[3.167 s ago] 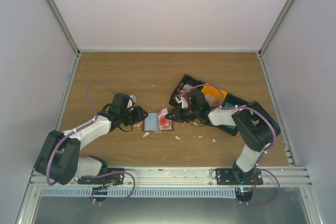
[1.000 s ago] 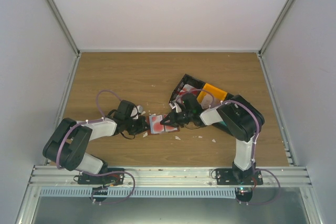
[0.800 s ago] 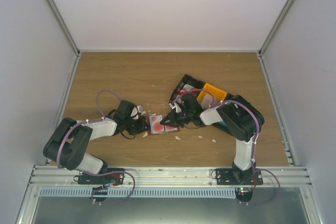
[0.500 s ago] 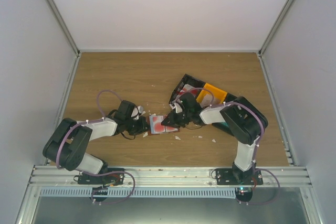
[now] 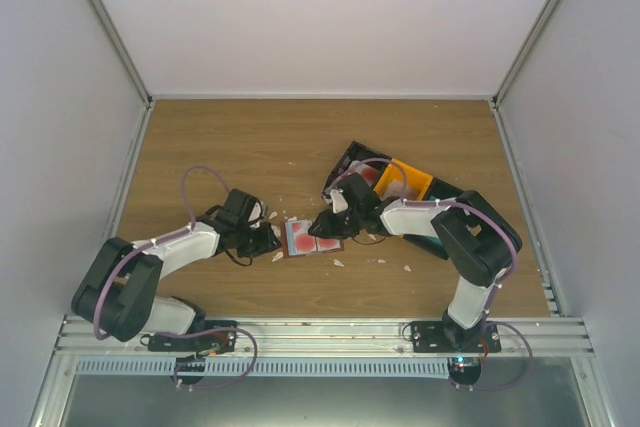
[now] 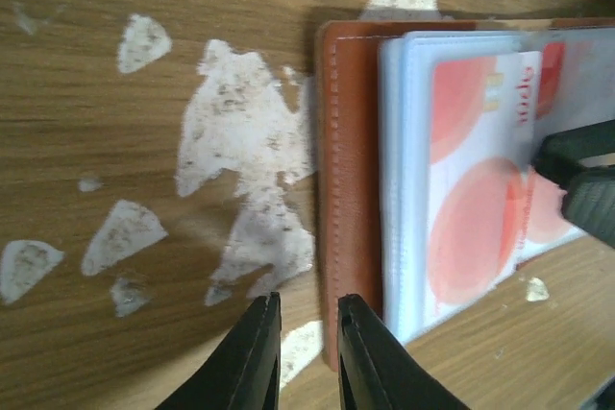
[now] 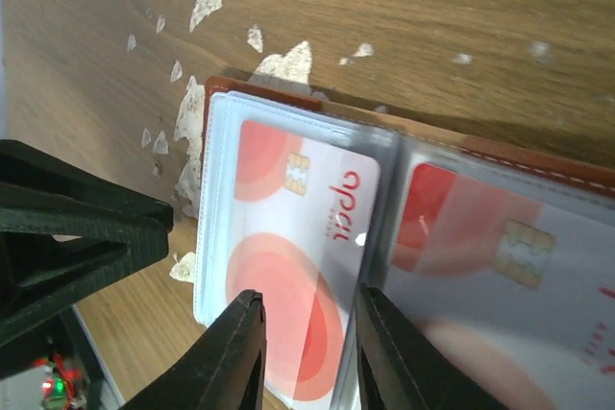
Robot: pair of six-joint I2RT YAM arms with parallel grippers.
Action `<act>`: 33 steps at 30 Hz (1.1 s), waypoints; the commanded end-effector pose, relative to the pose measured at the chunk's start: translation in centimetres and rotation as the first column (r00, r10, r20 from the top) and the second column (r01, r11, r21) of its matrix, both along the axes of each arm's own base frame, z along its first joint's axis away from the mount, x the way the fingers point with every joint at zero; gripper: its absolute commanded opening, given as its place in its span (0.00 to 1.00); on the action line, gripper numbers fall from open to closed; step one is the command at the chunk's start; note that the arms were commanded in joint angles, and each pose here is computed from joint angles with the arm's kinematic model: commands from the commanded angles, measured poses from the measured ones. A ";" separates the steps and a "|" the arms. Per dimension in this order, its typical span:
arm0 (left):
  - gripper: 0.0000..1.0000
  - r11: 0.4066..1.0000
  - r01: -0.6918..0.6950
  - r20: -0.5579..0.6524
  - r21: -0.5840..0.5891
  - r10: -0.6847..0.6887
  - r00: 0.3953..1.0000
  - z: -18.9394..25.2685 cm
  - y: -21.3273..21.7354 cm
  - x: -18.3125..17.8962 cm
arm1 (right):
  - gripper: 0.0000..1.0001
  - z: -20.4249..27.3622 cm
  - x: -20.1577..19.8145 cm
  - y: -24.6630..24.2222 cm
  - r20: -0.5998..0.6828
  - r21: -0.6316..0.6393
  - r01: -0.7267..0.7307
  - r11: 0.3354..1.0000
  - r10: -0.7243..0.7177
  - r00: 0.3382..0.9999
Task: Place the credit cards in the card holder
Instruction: Insert the credit card into the card holder.
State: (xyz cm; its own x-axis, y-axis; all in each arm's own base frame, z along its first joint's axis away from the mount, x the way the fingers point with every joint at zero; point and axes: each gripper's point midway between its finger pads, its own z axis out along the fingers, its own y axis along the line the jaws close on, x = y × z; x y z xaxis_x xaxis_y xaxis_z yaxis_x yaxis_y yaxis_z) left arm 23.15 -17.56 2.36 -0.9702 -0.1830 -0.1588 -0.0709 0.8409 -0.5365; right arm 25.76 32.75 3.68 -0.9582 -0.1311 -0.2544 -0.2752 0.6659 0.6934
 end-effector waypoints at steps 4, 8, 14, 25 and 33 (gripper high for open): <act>0.14 0.983 0.079 0.100 -0.168 -0.062 0.993 3.7 -2.8 0.8 | 0.15 -0.9 -0.7 1.0 0.032 -0.095 -0.057 0.994 0.060 0.998; 0.11 0.974 0.092 0.100 -0.208 -0.072 0.992 3.6 -3.5 1.0 | 0.01 -1.0 -0.8 1.5 0.025 -0.077 -0.073 0.994 0.075 0.997; 0.12 0.963 0.110 0.103 -0.246 -0.087 0.991 3.2 -4.2 1.3 | 0.05 0.0 -0.4 1.4 0.067 -0.073 -0.059 0.996 0.064 0.996; 0.12 0.977 0.076 0.051 -0.197 -0.067 0.996 0.8 -3.6 1.1 | 0.27 -0.4 0.1 -0.2 0.095 -0.151 0.002 0.989 0.012 0.995; 0.17 0.979 0.072 0.046 -0.191 -0.064 0.997 0.6 -3.5 1.1 | 0.05 -1.5 -0.4 0.2 0.060 -0.152 -0.036 0.988 0.046 0.997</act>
